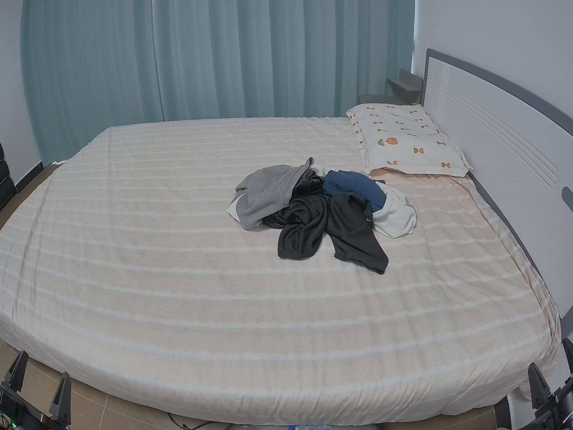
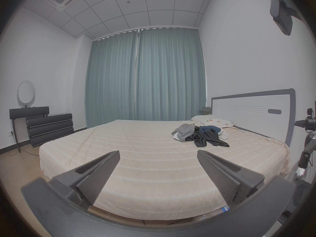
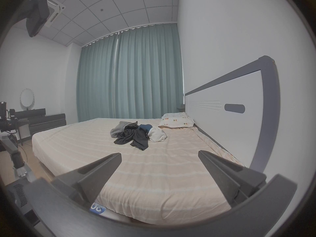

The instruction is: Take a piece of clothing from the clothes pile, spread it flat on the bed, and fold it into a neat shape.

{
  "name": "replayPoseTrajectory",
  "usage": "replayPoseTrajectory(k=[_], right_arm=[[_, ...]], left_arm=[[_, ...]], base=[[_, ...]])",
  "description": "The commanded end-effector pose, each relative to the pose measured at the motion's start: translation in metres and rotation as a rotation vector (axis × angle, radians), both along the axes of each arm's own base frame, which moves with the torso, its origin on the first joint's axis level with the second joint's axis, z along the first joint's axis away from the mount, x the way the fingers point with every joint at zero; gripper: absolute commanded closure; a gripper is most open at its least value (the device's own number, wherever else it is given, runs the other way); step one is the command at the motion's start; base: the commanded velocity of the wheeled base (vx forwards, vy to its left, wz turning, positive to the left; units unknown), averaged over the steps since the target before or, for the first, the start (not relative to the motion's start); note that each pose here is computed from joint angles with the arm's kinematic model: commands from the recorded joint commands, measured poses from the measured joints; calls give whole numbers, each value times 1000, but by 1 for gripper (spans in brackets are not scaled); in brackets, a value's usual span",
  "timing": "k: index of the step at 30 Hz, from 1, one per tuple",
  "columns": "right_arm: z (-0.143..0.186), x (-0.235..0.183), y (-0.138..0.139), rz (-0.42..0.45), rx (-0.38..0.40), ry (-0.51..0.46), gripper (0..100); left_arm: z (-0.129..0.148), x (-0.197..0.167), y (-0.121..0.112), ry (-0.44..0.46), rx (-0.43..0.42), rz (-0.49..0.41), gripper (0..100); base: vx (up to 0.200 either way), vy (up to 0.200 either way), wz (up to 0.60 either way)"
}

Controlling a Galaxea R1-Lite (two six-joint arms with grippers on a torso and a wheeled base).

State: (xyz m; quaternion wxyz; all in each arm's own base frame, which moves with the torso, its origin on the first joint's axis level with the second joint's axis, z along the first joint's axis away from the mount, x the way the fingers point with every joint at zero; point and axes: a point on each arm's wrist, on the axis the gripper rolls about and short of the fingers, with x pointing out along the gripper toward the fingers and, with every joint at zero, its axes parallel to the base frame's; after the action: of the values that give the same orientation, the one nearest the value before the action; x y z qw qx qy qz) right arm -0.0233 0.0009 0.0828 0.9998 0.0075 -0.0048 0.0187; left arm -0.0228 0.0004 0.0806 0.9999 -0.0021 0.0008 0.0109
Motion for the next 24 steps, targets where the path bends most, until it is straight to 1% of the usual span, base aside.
replayPoseTrajectory(k=[1, 2, 3, 4, 5, 6, 8, 13, 14, 16, 17, 18, 20, 21, 24], right_arm=[[75, -13, 0, 39, 114, -150, 0], [82, -2, 1, 84, 96, -65, 0], [85, 3, 2, 118, 70, -25, 0], [86, 7, 2, 129, 61, -4, 0], [88, 19, 2, 153, 58, 65, 0], [89, 31, 3, 158, 63, 127, 0], [91, 51, 4, 162, 68, 218, 0], [99, 106, 10, 223, 69, 340, 0], [99, 106, 10, 223, 69, 340, 0], [98, 144, 14, 224, 71, 412, 0], [98, 146, 14, 224, 71, 417, 0], [96, 170, 16, 223, 71, 448, 0], [91, 196, 18, 217, 75, 488, 0], [84, 216, 20, 212, 83, 520, 0], [69, 257, 24, 191, 122, 562, 0]], left_arm=[[-5, 0, 0, 1, 0, 0, 0], [-5, 0, 0, 1, 0, 1, 0], [-5, 0, 0, 1, 0, 0, 0], [-5, 0, 0, 0, 0, 1, 0], [-5, 0, 0, 0, 0, 1, 0], [-5, 0, 0, 0, 0, 1, 0], [-5, 0, 0, 0, 0, 0, 0], [-5, 0, 0, 1, 0, 1, 0], [-5, 0, 0, 1, 0, 1, 0], [-5, 0, 0, 1, 0, 0, 0], [-5, 0, 0, 0, 0, 0, 0], [-5, 0, 0, 0, 0, 1, 0], [-5, 0, 0, 1, 0, 1, 0], [-5, 0, 0, 0, 0, 1, 0], [-5, 0, 0, 0, 0, 0, 0]], base=[[0, 0, 0], [0, 0, 0], [0, 0, 0], [0, 0, 0], [0, 0, 0], [0, 0, 0], [0, 0, 0], [0, 0, 0], [0, 0, 0], [0, 0, 0], [0, 0, 0], [0, 0, 0], [0, 0, 0], [0, 0, 0], [0, 0, 0]])
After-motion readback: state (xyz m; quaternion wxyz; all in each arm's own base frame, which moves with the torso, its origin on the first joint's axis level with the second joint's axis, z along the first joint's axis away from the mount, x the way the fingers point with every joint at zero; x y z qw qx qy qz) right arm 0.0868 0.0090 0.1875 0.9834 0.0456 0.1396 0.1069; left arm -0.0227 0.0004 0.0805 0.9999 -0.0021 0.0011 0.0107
